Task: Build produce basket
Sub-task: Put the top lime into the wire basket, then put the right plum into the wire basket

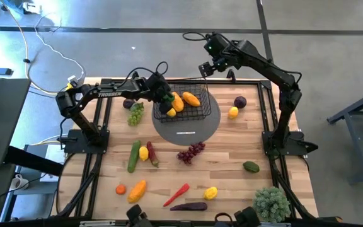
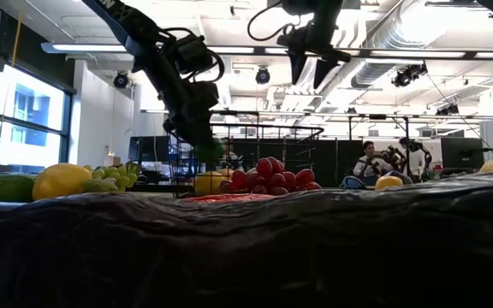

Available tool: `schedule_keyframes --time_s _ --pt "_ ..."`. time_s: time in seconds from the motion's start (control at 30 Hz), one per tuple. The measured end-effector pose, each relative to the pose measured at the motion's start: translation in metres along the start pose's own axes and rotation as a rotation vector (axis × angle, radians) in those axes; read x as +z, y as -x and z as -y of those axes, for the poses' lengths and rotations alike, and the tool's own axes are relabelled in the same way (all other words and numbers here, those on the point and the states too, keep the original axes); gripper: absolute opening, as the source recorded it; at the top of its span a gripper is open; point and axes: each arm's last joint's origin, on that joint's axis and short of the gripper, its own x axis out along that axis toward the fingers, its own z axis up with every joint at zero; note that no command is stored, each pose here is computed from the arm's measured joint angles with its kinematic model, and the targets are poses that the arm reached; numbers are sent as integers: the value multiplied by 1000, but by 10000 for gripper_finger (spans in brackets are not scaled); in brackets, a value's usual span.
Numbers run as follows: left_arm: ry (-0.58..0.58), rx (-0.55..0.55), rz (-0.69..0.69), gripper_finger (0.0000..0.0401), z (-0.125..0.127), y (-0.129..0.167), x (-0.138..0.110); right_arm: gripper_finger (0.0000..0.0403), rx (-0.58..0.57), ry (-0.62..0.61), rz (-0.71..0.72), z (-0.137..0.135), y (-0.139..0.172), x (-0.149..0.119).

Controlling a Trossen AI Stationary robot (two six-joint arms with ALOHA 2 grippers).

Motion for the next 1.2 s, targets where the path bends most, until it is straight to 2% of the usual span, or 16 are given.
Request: schedule_keyframes --time_s 0.17,0.43,0.53,0.87,1.2 --pt "0 25 -2 236 -1 2 3 288 -60 10 0 2 0 -2" --pt "0 25 36 236 -1 16 25 288 -151 50 -8 9 7 -6" --pt "-34 25 24 236 -1 24 33 288 -194 78 -18 12 10 -9" --pt "-94 33 74 237 -2 64 53 288 -337 121 -170 22 -2 -27" --pt "-84 110 102 237 -21 85 53 288 -384 117 -287 28 -19 -50"
